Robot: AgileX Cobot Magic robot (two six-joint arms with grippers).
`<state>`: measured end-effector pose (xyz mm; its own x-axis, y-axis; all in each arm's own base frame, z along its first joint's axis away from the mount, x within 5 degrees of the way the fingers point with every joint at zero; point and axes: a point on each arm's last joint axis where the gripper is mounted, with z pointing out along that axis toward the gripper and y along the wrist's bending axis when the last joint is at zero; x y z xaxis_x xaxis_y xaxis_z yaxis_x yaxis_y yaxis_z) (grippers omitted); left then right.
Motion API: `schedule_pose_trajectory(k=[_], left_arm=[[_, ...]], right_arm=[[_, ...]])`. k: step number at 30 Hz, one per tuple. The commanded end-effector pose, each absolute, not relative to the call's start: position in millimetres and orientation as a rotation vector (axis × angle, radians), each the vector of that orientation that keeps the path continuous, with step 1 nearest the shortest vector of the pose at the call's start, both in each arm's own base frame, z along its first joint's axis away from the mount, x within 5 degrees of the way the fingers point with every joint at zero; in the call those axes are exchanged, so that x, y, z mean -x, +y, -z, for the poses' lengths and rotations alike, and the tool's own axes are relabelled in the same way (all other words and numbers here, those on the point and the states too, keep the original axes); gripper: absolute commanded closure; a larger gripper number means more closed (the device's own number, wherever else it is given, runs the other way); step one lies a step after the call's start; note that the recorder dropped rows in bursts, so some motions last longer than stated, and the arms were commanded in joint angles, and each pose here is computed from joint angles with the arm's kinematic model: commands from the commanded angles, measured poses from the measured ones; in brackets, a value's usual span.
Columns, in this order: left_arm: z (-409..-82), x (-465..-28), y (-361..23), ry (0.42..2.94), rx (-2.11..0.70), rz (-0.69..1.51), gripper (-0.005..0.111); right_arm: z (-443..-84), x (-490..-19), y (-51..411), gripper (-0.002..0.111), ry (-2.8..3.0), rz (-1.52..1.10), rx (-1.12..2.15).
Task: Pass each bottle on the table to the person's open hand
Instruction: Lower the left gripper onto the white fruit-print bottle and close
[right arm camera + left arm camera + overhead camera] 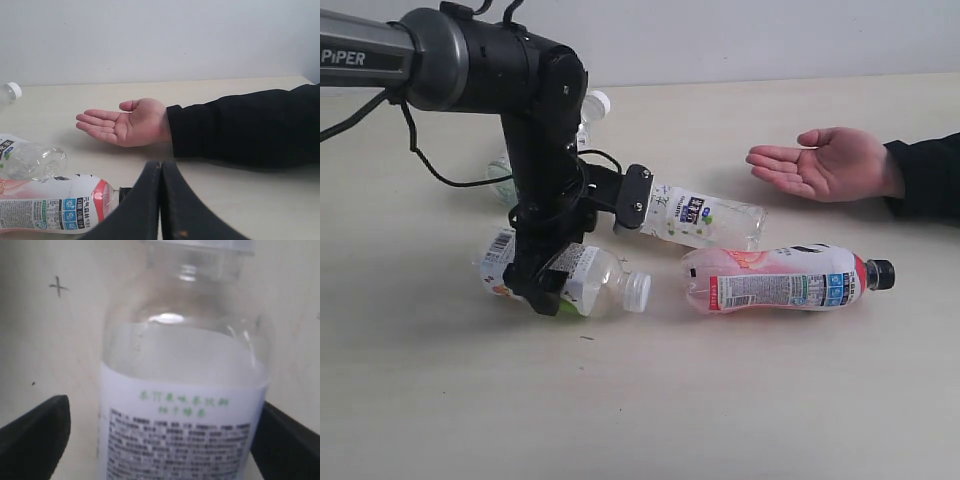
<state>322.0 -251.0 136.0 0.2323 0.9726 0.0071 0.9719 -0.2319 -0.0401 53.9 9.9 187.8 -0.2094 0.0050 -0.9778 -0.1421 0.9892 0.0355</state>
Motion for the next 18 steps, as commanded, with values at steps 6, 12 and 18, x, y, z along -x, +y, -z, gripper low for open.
schedule_pose_trajectory(k=[6, 12, 18], left_arm=[[-135, -321, -252, -1.928, 2.424, -0.031, 0.044], [-135, -316, -249, -1.915, 2.357, -0.051, 0.106], [-137, -312, -246, -1.885, 2.315, -0.068, 0.107]], right_arm=[[-187, -54, 9, 0.108, 1.769, -0.127, 0.094], [-187, -54, 9, 0.108, 1.769, -0.127, 0.094], [-187, -54, 9, 0.108, 1.769, -0.127, 0.094]])
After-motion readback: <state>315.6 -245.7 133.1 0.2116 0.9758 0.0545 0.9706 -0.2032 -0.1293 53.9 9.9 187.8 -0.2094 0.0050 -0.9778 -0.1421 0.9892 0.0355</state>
